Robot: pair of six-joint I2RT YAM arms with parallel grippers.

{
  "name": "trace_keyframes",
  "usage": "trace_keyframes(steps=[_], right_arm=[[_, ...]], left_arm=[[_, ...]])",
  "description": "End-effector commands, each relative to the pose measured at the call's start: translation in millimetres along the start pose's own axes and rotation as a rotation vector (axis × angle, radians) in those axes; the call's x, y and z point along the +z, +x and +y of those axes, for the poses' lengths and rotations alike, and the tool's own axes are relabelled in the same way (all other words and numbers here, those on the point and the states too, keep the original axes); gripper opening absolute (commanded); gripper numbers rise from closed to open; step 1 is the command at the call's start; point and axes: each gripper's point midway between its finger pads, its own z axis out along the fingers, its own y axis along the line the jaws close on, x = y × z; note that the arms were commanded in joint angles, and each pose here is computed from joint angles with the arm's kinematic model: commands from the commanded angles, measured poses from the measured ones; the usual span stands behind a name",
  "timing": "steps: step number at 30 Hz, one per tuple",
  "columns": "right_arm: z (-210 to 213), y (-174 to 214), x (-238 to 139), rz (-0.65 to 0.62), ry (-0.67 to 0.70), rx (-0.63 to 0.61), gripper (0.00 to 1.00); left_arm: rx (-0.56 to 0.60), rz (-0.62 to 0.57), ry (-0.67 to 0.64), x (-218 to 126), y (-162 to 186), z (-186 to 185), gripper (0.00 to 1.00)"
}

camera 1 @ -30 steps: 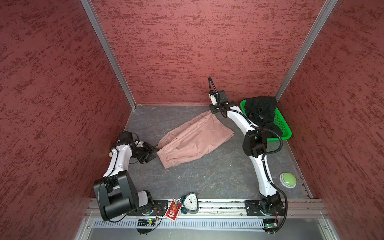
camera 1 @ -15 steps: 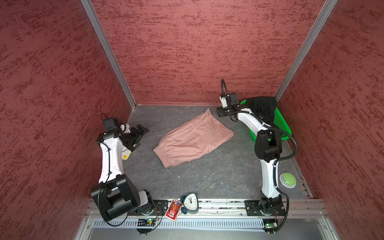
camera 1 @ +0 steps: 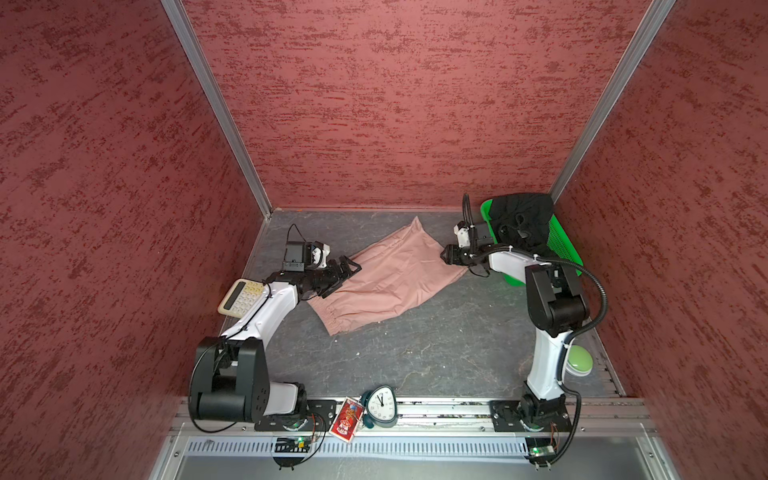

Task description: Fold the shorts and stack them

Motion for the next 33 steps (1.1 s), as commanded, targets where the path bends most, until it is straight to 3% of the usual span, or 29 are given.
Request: trace_keyframes(steps=[1,3,8,17,21,24,28,33], right_arm=[[2,-6,-5,-0.059,-0.033,0.072,0.68],[-7,7,-4,-0.036,0.0,0.109,0.68],[-42,62,-17,0.074,0.201,0.157,0.69],[-51,146,-118,0.051,0.3,0.361,0.7],[-30,109,-160,-0.121,0.239,0.285,0.7],[4,61,-169,-0.264,0.086,0.172,0.64],[52,14,-138,-0.304,-0.166,0.105,0.49],[89,-11,-75,-0.242,-0.322,0.051,0.38]], left_arm=[[0.047,-0.057,-0.053,6,-13,4,0.99],[0.027,-0.058,-0.137,6,-13,16,0.99],[0.044,-0.074,-0.177,-1,-16,15,0.99],[0.113,-0.004,-0.15,1,-4,-7,0.99],[0.19,-0.008,-0.078,5,-7,-28,0.99],[0.223,-0.027,-0.013,7,-13,-42,0.99],[0.228,-0.125,0.048,8,-20,-47,0.99],[0.194,-0.146,0.015,18,-25,-31,0.99]])
